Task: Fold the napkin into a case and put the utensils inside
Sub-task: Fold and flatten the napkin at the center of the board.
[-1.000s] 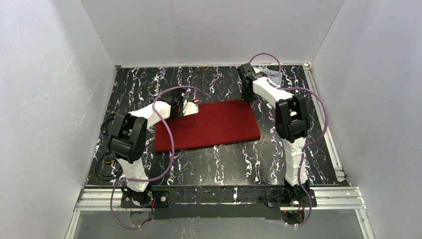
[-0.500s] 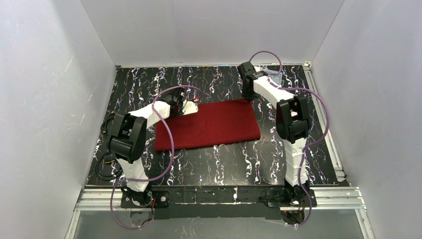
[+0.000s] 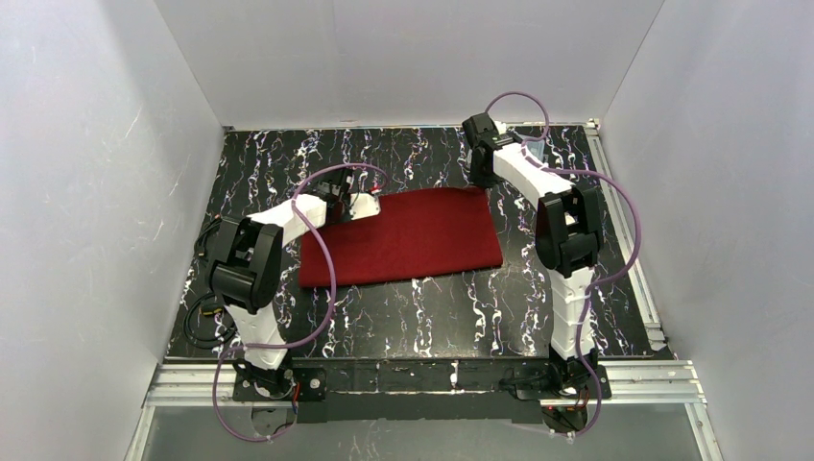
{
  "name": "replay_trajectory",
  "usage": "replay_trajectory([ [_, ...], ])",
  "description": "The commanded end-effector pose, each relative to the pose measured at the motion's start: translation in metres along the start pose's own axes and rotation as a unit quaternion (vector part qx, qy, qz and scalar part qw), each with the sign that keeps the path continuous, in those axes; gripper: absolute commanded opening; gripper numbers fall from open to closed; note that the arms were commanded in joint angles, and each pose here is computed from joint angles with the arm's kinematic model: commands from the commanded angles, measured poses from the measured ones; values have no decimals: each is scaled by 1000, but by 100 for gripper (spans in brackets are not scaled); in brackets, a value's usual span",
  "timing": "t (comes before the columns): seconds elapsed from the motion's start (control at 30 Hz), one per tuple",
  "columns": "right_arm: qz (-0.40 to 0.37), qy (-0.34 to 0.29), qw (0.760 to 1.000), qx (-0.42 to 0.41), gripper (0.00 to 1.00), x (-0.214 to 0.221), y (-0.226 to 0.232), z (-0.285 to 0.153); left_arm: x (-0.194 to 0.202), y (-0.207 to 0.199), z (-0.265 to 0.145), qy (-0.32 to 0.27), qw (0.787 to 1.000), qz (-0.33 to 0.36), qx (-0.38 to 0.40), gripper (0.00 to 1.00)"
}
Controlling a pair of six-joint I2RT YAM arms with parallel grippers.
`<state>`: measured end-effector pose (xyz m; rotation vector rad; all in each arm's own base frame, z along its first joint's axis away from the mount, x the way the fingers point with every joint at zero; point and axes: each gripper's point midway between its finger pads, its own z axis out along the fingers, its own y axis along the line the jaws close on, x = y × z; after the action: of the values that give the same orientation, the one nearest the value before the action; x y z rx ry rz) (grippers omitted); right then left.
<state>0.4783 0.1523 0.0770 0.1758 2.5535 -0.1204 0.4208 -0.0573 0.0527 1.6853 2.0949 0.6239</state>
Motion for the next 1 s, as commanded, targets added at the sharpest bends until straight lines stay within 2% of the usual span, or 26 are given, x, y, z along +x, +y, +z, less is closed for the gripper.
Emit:
replay_trajectory([
  [0.0, 15, -32, 999, -13, 1, -27, 5, -5, 2, 2, 5, 8, 1000, -11, 3, 0],
  [0.53, 14, 4, 999, -48, 1, -7, 26, 26, 5, -6, 5, 11, 1000, -1, 16, 0],
  [0.57, 15, 5, 999, -49, 5, -7, 27, 27, 5, -6, 5, 11, 1000, -1, 16, 0],
  [0.6, 15, 5, 999, -49, 16, -7, 28, 28, 5, -6, 6, 10, 1000, -2, 16, 0],
  [0.73, 16, -7, 999, -41, 49, -13, 24, 25, 3, -8, 6, 9, 1000, 1, 18, 0],
  [0.8, 15, -19, 999, -36, 61, -19, 22, 19, 4, -9, 6, 10, 1000, 2, 19, 0],
  [0.87, 13, -33, 999, -33, 66, -27, 19, 12, 4, -10, 6, 11, 1000, 3, 20, 0],
  [0.97, 13, -54, 998, -20, 66, -37, 9, -2, 6, -12, 6, 12, 1000, 5, 22, 0],
])
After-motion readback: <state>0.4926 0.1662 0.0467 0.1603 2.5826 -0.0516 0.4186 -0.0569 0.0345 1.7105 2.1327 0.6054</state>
